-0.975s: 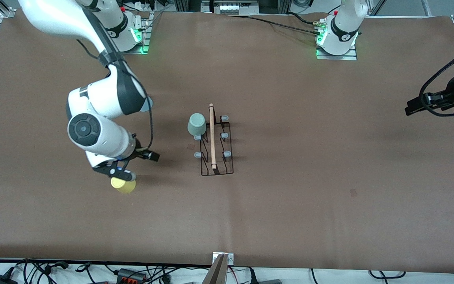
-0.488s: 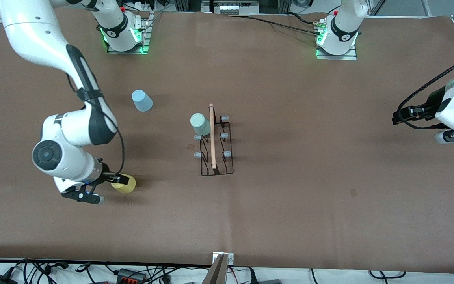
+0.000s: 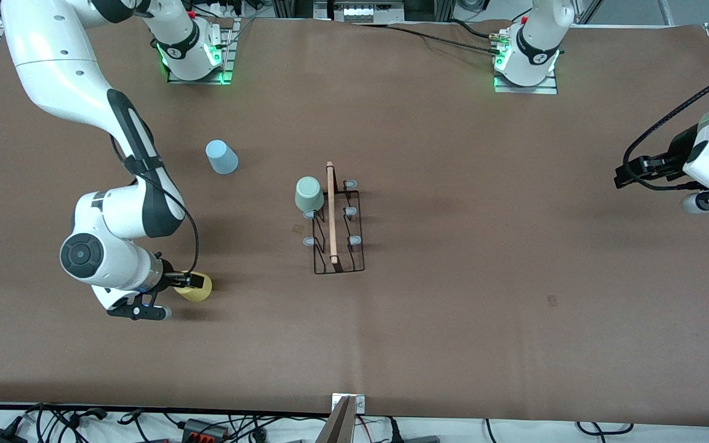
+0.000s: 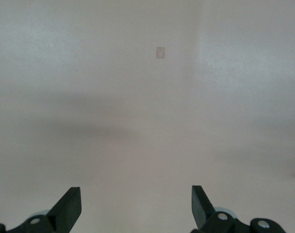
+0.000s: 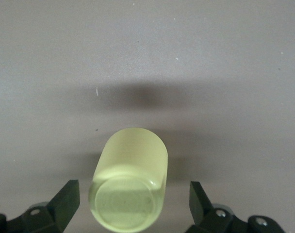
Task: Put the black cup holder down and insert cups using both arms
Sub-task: 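Grasp the yellow cup with the right gripper and lift it, then insert the yellow cup onto a holder peg with the right gripper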
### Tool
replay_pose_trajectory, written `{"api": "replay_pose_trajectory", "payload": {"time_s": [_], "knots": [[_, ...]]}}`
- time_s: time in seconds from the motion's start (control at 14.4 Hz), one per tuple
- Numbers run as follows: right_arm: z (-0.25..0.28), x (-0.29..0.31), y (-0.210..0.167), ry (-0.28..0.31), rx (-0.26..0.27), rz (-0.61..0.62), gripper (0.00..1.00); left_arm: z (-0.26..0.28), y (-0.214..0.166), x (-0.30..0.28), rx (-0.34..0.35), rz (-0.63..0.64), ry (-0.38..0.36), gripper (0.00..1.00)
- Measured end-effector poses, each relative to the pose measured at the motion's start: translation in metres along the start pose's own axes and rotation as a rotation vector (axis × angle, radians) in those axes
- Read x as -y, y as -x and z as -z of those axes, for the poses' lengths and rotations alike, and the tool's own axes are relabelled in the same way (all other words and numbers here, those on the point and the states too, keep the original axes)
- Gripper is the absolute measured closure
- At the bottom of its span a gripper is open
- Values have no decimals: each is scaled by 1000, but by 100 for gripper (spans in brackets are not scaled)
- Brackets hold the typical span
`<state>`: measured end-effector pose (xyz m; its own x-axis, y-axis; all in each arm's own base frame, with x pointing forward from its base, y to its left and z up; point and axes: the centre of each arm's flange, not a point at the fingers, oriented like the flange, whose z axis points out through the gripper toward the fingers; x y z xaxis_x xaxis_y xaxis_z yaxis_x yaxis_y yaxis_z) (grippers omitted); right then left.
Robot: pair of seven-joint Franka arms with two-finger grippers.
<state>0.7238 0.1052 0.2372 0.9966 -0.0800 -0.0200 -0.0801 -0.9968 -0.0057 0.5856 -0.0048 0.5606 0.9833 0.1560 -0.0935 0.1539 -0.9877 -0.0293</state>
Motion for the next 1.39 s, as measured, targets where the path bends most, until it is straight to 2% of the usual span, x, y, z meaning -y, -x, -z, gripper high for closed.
{"api": "replay_pose_trajectory", "payload": {"time_s": [0.21, 0.28, 0.42, 0.49, 0.63, 0.77, 0.98, 1.11, 1.25, 1.39], "knots": [[-9, 0, -1, -3, -5, 3, 0, 1, 1, -1, -2, -2, 0, 0], [-9, 1, -1, -4, -7, 4, 7, 1, 1, -1, -4, -2, 0, 0], [-8, 1, -2, -4, -10, 4, 31, 2, 1, -1, -7, -2, 1, 0], [-6, 1, -3, -5, -12, 4, 33, 2, 1, -1, -7, -2, 1, 0], [1, 4, -2, -5, -2, 11, 33, 2, 1, -1, -6, -2, 1, 0], [28, 23, -2, -22, 14, 35, 33, 2, 1, -1, -6, -3, 1, 0], [119, 80, 9, -82, 23, 109, 33, 2, 1, -2, -6, -3, 1, 0], [163, 116, 26, -122, 28, 116, 33, 2, 1, -2, -6, -3, 1, 0], [176, 152, 43, -162, 42, 99, 33, 2, 2, -2, -6, -3, 1, 0], [174, 186, 60, -177, 58, 104, 33, 2, 2, -2, -6, -3, 1, 0]]}}
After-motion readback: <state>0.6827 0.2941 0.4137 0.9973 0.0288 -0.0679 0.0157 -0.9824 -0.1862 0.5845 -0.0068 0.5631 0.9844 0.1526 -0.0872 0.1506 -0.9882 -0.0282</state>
